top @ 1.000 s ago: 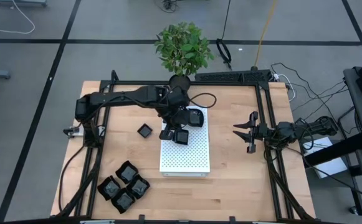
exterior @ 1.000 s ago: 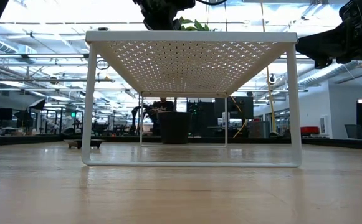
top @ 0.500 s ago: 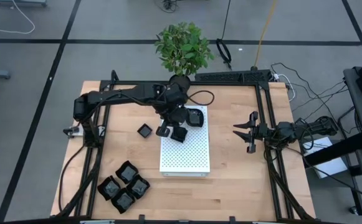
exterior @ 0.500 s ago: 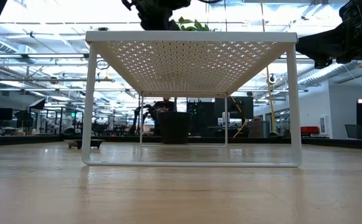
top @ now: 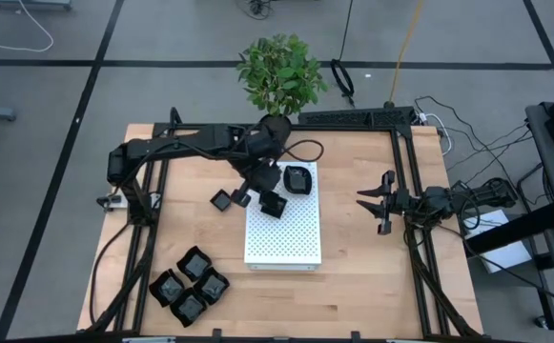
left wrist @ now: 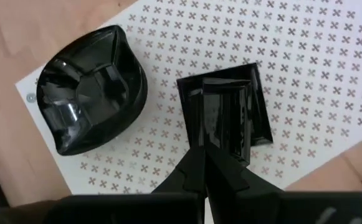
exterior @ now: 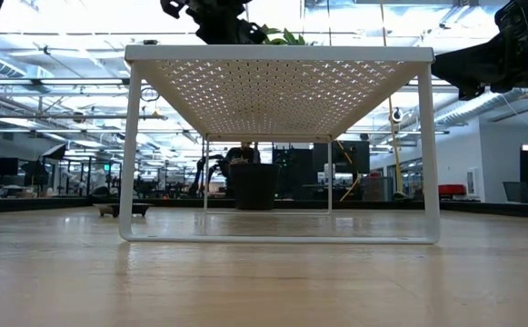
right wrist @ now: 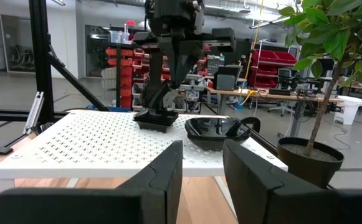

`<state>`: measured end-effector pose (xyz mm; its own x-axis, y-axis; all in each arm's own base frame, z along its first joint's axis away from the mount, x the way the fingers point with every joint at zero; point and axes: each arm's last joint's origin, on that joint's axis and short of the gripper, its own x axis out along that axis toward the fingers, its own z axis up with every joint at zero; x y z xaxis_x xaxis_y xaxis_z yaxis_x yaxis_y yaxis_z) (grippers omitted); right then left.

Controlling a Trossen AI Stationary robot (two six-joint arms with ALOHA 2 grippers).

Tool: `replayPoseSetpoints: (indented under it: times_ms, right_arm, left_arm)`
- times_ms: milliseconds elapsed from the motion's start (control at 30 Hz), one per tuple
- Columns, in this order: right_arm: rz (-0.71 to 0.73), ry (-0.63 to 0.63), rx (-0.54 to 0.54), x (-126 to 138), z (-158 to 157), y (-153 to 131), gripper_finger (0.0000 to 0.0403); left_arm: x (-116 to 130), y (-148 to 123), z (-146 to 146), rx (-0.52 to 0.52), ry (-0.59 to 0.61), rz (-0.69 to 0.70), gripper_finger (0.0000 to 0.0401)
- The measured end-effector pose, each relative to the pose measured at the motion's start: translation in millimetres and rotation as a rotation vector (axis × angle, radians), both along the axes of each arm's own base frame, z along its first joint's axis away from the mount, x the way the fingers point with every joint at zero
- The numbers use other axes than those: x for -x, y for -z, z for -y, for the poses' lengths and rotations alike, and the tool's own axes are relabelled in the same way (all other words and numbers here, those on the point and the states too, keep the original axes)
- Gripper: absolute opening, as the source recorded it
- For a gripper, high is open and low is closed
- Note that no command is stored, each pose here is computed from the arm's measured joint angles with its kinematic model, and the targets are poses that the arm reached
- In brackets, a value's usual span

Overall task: Pick & Place Mini shaped plates
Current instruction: Stack the black square plate on top of the the black square plate on the shelf

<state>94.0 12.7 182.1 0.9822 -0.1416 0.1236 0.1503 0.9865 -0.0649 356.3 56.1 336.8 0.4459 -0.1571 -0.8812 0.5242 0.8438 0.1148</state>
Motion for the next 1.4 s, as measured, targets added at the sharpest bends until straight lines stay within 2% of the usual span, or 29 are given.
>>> replayPoseSetpoints:
  times_ms: [267,700,900,1033,1200,1400]
  right_arm:
    - [0.0,0.0,0.0,0,0,0,0.0102]
    - [0.0,0.0,0.0,0,0,0,0.0102]
    - [0.0,0.0,0.0,0,0,0,0.0102]
    - [0.001,0.0,0.0,0,0,0,0.0102]
    - [0.0,0.0,0.0,0,0,0,0.0102]
    - [0.001,0.0,0.0,0,0,0,0.0102]
  left_arm:
    - [3,1,3,0.039,-0.018,-0.031,0.0002]
    - [-5,-2,17,0.049,0.004,0.034,0.0002]
    - [-11,15,16,0.067,-0.025,-0.026,0.0004]
    - [-13,16,16,0.086,-0.067,-0.025,0.0004]
    - [-15,12,15,0.121,-0.141,0.002,0.0037]
    - [-14,10,15,0.115,-0.161,0.007,0.0082]
